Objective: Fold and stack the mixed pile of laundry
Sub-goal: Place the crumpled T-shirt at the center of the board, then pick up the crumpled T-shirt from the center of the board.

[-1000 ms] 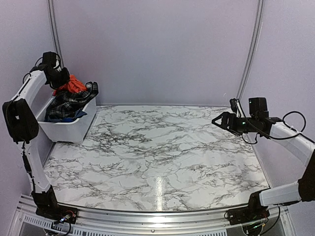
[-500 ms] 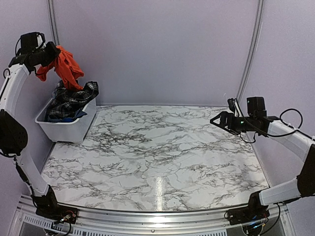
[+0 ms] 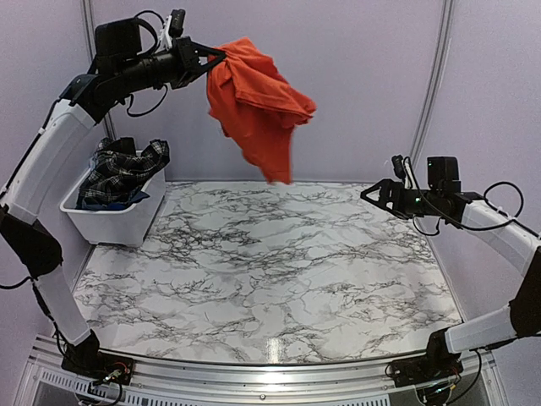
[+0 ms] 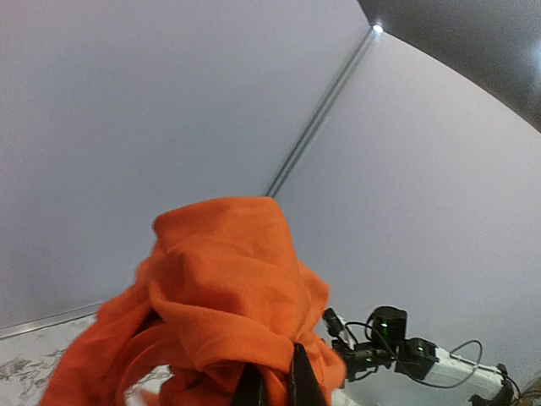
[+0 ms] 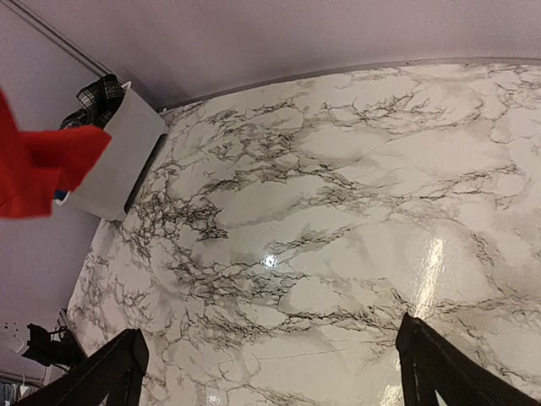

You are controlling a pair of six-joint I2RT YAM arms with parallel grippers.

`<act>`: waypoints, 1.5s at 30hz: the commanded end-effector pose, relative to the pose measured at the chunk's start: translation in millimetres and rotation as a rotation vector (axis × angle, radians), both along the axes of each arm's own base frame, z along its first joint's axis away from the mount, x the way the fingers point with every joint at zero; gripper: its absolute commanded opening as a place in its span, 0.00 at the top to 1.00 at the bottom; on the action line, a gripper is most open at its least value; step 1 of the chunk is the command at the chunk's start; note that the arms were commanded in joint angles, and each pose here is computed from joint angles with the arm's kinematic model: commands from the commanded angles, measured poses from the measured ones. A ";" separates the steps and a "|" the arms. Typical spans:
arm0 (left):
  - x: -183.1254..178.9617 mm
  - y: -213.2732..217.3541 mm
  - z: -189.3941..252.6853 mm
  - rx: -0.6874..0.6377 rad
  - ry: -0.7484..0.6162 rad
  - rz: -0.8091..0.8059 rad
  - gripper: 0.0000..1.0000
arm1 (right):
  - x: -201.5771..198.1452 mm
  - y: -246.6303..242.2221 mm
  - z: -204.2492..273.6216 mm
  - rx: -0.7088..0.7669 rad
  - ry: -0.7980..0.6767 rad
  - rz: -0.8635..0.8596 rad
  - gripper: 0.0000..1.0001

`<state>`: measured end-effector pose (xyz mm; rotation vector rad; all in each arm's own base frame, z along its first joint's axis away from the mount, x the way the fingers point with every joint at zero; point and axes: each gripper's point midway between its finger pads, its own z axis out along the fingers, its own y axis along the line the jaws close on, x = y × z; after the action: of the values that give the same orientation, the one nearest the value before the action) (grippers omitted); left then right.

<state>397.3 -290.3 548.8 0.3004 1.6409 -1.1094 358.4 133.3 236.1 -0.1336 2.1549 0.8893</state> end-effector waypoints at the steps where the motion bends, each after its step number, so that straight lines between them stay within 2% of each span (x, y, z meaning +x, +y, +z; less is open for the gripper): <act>1: -37.6 -13.9 35.4 -0.083 -0.080 -0.102 1.00 | 7.8 2.0 25.8 0.009 -0.077 0.027 0.01; 2: -41.0 -16.4 23.9 -0.065 -0.059 -0.119 1.00 | 6.9 2.4 26.4 0.008 -0.079 0.029 0.02; 4: -35.5 -14.0 -27.5 0.004 0.038 -0.093 1.00 | 4.4 1.1 26.0 -0.005 -0.079 0.028 0.01; 5: -35.6 -8.7 -57.4 0.057 0.079 -0.079 0.85 | 2.9 -0.1 24.9 -0.013 -0.077 0.025 0.01; 7: -20.4 25.8 -149.8 0.188 0.265 0.083 0.16 | -1.7 -3.3 19.6 -0.039 -0.061 0.019 0.02; 8: -19.5 50.6 -181.8 0.231 0.332 0.163 0.03 | -4.2 -4.9 16.8 -0.050 -0.055 0.014 0.01; 9: -17.2 76.5 -218.8 0.280 0.415 0.242 0.01 | -7.5 -5.5 13.2 -0.057 -0.047 0.016 0.02; 11: -26.4 105.7 -269.7 0.359 0.505 0.289 0.01 | -14.1 -6.6 6.3 -0.070 -0.032 0.018 0.02; 14: -52.3 109.1 -314.5 0.465 0.552 0.248 0.01 | -24.3 -4.0 -5.0 -0.078 -0.002 0.038 0.01; 22: -119.6 105.3 -375.4 0.624 0.613 0.080 0.01 | -58.2 64.3 -35.3 -0.045 0.086 0.227 0.04; 29: -178.9 107.6 -444.4 0.713 0.815 0.012 0.27 | -92.2 140.2 -58.8 -0.024 0.146 0.395 0.06; 32: -181.4 103.5 -453.7 0.753 0.834 0.029 0.30 | -103.4 169.1 -67.0 -0.029 0.165 0.458 0.07; 37: -190.2 111.6 -496.5 0.811 1.006 0.081 0.41 | -122.4 215.8 -87.2 -0.052 0.214 0.564 0.08; 42: -195.9 110.5 -510.4 0.823 1.039 0.083 0.45 | -132.3 246.9 -105.2 -0.076 0.258 0.627 0.10; 45: -200.6 98.9 -516.7 0.787 1.056 0.035 0.45 | -132.9 253.0 -108.9 -0.062 0.269 0.635 0.10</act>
<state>199.7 -180.5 39.3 0.1945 2.9854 -0.4484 218.3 368.0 110.9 -0.8043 2.4993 1.1972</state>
